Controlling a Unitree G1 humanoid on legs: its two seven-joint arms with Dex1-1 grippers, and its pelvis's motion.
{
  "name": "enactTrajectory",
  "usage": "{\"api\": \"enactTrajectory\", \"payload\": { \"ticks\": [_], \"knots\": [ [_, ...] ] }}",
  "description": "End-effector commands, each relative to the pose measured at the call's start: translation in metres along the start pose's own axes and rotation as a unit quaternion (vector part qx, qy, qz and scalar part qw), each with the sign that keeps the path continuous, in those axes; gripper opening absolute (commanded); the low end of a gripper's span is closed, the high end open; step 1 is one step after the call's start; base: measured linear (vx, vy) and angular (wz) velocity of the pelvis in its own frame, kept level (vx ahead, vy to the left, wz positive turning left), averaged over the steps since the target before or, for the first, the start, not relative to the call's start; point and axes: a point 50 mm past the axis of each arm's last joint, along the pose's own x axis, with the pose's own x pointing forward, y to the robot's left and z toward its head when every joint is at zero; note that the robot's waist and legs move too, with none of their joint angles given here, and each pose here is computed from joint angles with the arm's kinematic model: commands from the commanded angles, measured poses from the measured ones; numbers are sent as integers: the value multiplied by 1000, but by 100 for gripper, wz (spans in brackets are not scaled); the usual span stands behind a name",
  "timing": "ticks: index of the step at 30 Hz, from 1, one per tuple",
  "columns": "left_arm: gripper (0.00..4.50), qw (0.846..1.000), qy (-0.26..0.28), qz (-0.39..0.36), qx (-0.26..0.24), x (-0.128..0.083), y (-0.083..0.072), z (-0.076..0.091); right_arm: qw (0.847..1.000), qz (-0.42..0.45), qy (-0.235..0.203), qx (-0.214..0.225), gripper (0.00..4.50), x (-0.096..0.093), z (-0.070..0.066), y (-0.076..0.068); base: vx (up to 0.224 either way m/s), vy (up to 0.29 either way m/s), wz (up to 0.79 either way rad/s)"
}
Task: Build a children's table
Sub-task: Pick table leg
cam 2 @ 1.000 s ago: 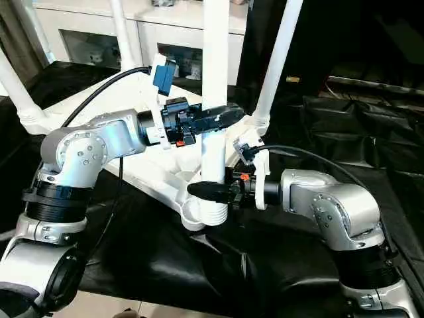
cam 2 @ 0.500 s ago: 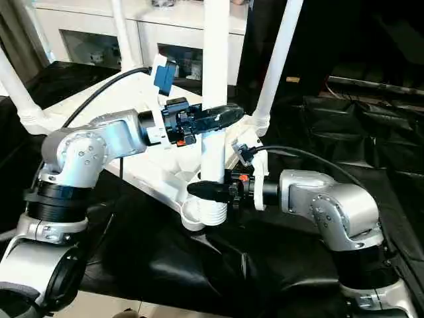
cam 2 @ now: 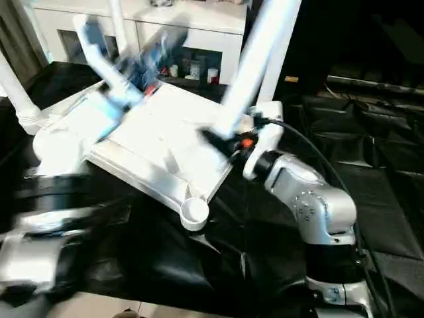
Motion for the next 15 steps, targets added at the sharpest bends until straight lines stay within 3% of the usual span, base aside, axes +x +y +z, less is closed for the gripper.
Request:
{"api": "enactTrajectory", "payload": {
  "ticks": [1, 4, 5, 6, 9, 11, 13, 15],
  "knots": [
    [300, 985, 143, -49, 77, -3, -6, -36, 998, -54, 14, -41, 193, -4, -5, -12, 0, 0, 0],
    [300, 963, 233, -75, 112, -19, -4, -58, 997, -68, 17, -38, 193, -8, -10, -15, 0, 0, 0],
    [300, 943, 296, -84, 127, -32, 1, -67, 996, -73, 22, -45, 193, -9, -13, -16, 0, 0, 0],
    [300, 943, 296, -84, 127, -32, 1, -67, 996, -73, 22, -45, 193, -9, -13, -16, 0, 0, 0],
    [300, 908, 379, -101, 148, -50, 7, -76, 995, -80, 22, -50, 193, -10, -15, -16, 0, 0, 0],
    [300, 884, 420, -104, 178, -58, 16, -79, 994, -84, 21, -60, 193, -9, -15, -16, 0, 0, 0],
    [300, 872, 440, -103, 190, -60, 19, -81, 994, -84, 21, -63, 193, -9, -16, -17, 0, 0, 0],
    [300, 845, 482, -104, 208, -64, 26, -85, 994, -85, 23, -67, 193, -9, -16, -18, 0, 0, 0]
  ]
}}
